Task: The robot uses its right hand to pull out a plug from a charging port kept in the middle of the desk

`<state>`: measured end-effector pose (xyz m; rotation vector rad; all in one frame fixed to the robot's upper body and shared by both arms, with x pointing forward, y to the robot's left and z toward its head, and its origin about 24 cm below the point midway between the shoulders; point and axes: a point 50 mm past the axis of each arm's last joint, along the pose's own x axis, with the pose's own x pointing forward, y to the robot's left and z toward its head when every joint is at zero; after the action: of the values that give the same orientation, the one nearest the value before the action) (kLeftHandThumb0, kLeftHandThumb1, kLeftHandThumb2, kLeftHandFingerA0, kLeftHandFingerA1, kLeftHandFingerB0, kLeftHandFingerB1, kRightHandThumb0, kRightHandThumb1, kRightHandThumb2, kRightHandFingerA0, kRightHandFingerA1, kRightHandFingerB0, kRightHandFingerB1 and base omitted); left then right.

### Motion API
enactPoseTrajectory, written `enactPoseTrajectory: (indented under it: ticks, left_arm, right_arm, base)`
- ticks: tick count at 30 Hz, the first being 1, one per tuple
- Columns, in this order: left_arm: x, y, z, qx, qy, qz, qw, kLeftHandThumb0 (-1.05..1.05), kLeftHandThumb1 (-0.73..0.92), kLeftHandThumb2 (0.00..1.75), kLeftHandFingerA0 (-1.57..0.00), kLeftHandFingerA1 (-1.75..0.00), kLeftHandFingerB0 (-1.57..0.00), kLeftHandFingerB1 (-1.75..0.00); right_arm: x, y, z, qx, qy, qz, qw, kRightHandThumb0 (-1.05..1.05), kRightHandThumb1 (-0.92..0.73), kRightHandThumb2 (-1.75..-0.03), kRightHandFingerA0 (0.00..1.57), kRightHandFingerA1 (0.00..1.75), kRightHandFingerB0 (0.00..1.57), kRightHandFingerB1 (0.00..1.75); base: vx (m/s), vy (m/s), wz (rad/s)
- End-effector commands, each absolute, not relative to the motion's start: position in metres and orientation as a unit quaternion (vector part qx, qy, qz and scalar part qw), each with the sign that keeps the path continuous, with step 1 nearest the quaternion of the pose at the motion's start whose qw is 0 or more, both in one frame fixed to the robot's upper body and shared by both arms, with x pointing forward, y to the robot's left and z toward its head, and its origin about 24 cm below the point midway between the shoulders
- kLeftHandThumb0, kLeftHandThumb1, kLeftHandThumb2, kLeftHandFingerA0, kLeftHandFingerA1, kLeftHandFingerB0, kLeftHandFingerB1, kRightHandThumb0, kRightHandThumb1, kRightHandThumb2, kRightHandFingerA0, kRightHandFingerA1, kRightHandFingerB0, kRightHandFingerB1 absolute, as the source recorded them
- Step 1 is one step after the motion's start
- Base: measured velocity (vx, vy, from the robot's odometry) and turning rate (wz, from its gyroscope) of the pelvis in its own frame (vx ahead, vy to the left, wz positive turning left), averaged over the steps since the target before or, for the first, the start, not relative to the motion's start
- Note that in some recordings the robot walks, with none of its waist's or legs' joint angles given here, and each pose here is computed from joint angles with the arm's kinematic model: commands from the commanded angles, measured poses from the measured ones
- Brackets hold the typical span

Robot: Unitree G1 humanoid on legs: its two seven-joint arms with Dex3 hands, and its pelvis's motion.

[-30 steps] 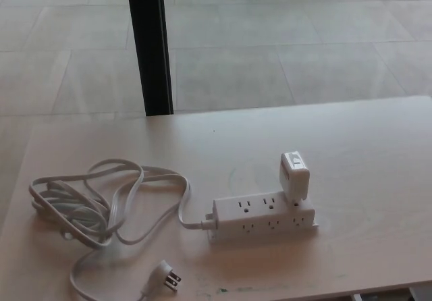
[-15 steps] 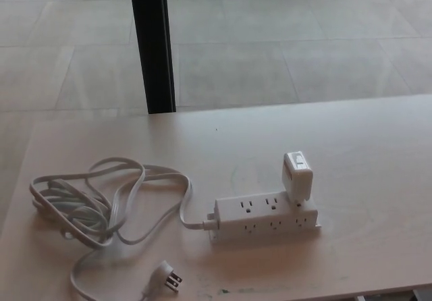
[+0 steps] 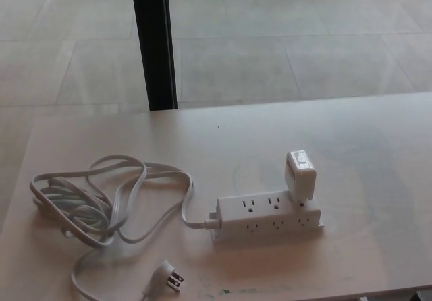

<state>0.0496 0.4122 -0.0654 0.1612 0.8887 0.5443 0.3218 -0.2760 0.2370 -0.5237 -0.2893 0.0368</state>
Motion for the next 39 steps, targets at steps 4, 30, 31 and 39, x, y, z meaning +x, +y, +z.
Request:
enactPoseTrajectory:
  ticks: [4,30,31,39]
  left_arm:
    - [0.053,0.423,-0.054,0.070,0.400,0.273,0.872,-0.78,0.92,0.73,-0.55,-0.48,-0.32,-0.37]
    - [0.059,0.426,-0.050,0.072,0.393,0.270,0.876,-0.77,0.77,1.12,-0.48,-0.59,-0.26,-0.50]
    - [0.060,0.426,-0.050,0.075,0.395,0.272,0.874,-0.79,0.92,0.71,-0.58,-0.49,-0.34,-0.37]
    - [0.060,0.426,-0.050,0.083,0.394,0.269,0.875,-0.80,0.92,0.71,-0.58,-0.49,-0.34,-0.37]
  right_arm:
    - [0.352,-0.197,0.228,-0.375,-0.053,0.142,0.914,-0.85,-0.60,-0.61,0.95,1.40,0.24,0.33]
    - [0.378,-0.150,0.217,-0.562,-0.023,0.200,0.802,-0.86,-0.70,-0.61,0.80,1.65,0.22,0.34]
    - [0.379,-0.147,0.217,-0.569,-0.021,0.201,0.797,-0.86,-0.55,-0.92,0.75,1.19,0.15,0.44]
    - [0.384,-0.135,0.209,-0.582,-0.020,0.208,0.786,-0.91,-0.67,-0.66,0.85,1.63,0.22,0.35]
  base:
    - [0.00,0.000,0.00]
    - [0.00,0.000,0.00]
    - [0.00,0.000,0.00]
    - [0.00,0.000,0.00]
